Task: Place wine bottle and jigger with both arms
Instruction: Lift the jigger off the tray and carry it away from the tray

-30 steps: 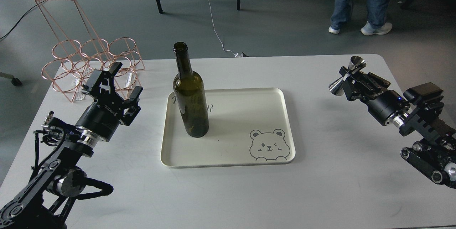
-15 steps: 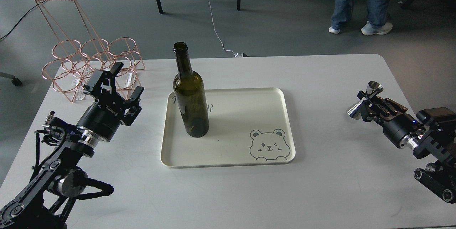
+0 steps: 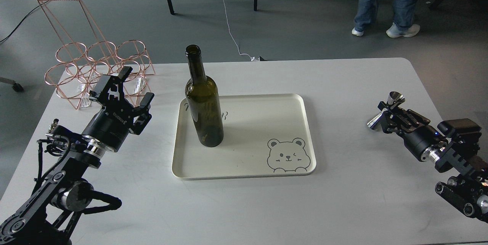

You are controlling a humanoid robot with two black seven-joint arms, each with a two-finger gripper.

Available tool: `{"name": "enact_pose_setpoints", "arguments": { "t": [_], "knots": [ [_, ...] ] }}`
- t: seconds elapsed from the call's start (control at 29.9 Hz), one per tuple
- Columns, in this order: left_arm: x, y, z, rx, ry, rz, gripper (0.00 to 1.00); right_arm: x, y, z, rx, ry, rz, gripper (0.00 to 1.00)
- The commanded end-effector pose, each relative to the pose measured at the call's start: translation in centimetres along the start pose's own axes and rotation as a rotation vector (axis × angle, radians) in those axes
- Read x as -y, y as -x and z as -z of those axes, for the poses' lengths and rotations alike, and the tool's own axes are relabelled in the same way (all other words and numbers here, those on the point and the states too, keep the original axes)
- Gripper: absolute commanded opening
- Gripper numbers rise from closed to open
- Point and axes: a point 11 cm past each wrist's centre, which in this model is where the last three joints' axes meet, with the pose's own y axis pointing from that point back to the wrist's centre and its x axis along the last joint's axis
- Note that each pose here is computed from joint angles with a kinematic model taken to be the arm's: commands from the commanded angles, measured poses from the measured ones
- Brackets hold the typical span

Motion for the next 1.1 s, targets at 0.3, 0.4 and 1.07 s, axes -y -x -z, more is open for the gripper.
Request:
{"name": "enact_pose_setpoints", "arguments": {
  "t": [0.3, 0.4, 1.07],
  "knots": [
    [0.0, 0.0, 0.0, 0.000, 0.001, 0.002, 0.98, 0.2, 0.1, 0.6, 0.006, -0.018, 0.000, 0.61],
    [0.0, 0.0, 0.0, 0.000, 0.001, 0.002, 0.98, 0.2, 0.2, 0.8, 0.002, -0.026, 0.007, 0.69],
    [0.1, 0.0, -0.1, 0.001, 0.003, 0.002, 0.98, -8.4, -5.9, -4.9, -0.163, -0.008, 0.105, 0.95]
  ]
}}
